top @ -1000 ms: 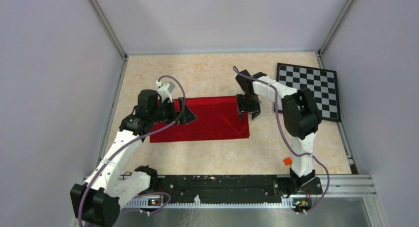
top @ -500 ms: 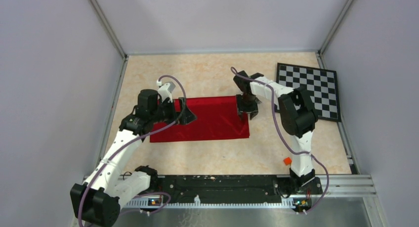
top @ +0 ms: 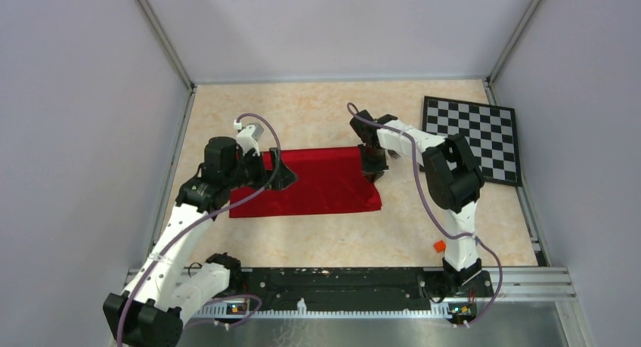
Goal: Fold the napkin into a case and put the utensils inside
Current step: Pick up the rectangle-folded napkin from the center of the board, then fold the rectangle-folded napkin at the center of the board.
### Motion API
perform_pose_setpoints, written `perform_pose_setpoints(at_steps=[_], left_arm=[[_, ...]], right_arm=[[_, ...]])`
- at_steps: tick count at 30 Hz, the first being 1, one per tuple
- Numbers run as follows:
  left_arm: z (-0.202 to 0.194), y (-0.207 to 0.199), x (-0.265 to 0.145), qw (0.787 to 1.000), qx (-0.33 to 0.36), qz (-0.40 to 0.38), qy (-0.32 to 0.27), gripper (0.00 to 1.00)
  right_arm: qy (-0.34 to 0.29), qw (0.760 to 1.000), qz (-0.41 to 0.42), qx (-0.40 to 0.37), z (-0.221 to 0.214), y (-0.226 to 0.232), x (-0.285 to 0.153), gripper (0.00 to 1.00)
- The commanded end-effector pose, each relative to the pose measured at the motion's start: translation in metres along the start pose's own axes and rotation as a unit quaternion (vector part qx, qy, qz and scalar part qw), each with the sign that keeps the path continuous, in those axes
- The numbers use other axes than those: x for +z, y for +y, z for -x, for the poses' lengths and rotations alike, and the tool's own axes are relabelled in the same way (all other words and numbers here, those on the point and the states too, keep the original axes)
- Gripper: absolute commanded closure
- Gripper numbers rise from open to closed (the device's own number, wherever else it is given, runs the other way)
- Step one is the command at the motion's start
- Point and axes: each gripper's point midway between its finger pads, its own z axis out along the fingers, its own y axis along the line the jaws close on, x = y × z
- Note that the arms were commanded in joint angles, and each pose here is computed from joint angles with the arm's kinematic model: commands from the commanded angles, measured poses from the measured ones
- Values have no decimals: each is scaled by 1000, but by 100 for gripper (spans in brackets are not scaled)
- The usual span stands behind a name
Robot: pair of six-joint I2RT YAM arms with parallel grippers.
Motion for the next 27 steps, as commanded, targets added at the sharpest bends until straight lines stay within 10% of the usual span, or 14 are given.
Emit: perform_pose_setpoints(at_steps=[1,4,27], left_arm=[[20,-9,-13,999,27,1,-35,1],[17,-6,-14,999,25,9,-34,1],[4,-6,6,999,-49,-12,-10,1]], right_arm=[[-25,1000,6,0,3,13,22,89],[-50,998,12,-26,11,20,11,100],[-99,990,-26,-100,-23,-63,-77,100]])
